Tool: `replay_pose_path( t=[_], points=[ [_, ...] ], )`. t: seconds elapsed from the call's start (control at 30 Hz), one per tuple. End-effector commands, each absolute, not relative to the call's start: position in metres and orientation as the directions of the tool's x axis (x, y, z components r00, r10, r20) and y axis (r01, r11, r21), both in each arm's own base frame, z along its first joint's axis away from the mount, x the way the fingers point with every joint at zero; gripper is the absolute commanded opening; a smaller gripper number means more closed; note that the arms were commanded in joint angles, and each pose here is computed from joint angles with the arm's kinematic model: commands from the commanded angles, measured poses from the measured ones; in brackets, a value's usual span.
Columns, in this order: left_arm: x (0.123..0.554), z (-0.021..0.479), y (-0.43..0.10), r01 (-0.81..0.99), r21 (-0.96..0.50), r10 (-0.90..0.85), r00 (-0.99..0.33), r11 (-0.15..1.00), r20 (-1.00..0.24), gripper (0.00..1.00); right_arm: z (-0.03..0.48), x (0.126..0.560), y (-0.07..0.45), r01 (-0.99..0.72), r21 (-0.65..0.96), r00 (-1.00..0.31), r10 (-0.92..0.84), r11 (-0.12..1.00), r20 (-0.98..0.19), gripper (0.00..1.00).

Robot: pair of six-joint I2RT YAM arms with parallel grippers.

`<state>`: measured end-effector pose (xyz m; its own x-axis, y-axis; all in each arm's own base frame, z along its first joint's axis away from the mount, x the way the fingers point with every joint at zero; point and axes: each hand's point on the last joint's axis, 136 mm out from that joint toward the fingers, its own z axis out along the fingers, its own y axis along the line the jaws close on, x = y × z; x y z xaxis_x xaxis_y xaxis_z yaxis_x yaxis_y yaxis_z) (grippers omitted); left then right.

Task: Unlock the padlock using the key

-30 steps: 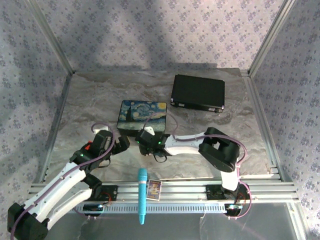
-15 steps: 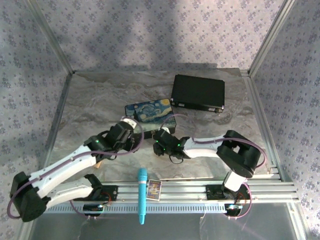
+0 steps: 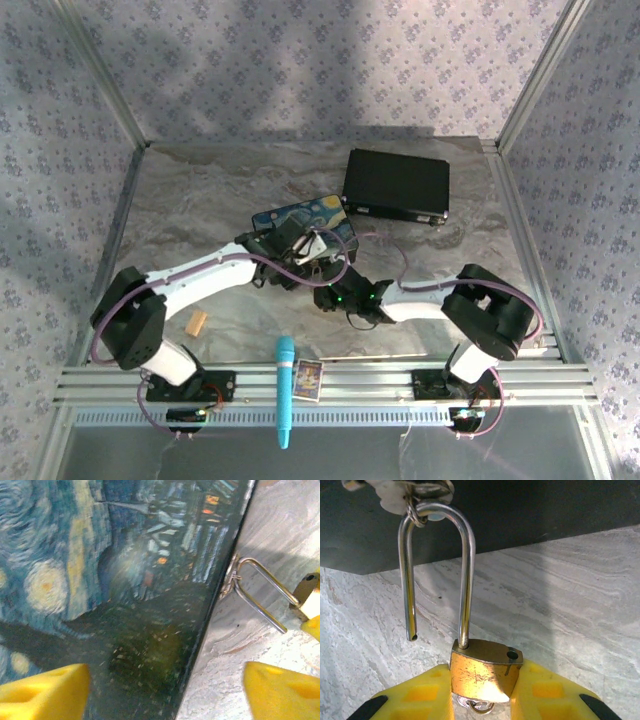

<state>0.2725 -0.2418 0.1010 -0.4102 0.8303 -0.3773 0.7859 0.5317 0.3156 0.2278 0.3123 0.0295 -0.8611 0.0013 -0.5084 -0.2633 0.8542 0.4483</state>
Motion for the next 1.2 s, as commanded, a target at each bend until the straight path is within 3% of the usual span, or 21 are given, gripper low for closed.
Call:
replay_pose_path(
  t=[0.0, 0.23, 0.4, 0.63, 0.9, 1.17],
  points=[
    [0.275, 0.095, -0.245, 0.826, 0.308, 0.866, -0.368, 0.472, -0.339, 0.67, 0.023, 0.230, 0.311, -0.207, 0.480, -0.865, 0.069, 0.852, -0.496, 0.26],
    [0.269, 0.066, -0.237, 0.846, 0.289, 0.889, -0.385, 0.447, -0.248, 0.50, 0.024, 0.234, 0.311, -0.193, 0.485, -0.855, 0.097, 0.853, -0.509, 0.25],
    [0.262, 0.047, -0.224, 0.868, 0.235, 0.898, -0.410, 0.437, -0.156, 0.39, 0.017, 0.244, 0.317, -0.130, 0.546, -0.873, 0.165, 0.828, -0.458, 0.23],
    [0.247, 0.034, -0.222, 0.891, 0.207, 0.914, -0.389, 0.405, -0.115, 0.39, 0.017, 0.260, 0.307, -0.008, 0.650, -0.822, 0.365, 0.760, -0.437, 0.21],
    [0.240, 0.030, -0.224, 0.901, 0.208, 0.925, -0.366, 0.381, -0.106, 0.39, 0.022, 0.271, 0.300, 0.030, 0.678, -0.793, 0.430, 0.734, -0.431, 0.20],
    [0.238, 0.021, -0.222, 0.919, 0.200, 0.941, -0.331, 0.339, -0.075, 0.38, 0.044, 0.290, 0.312, 0.008, 0.780, -0.749, 0.520, 0.625, -0.410, 0.18]
  ],
)
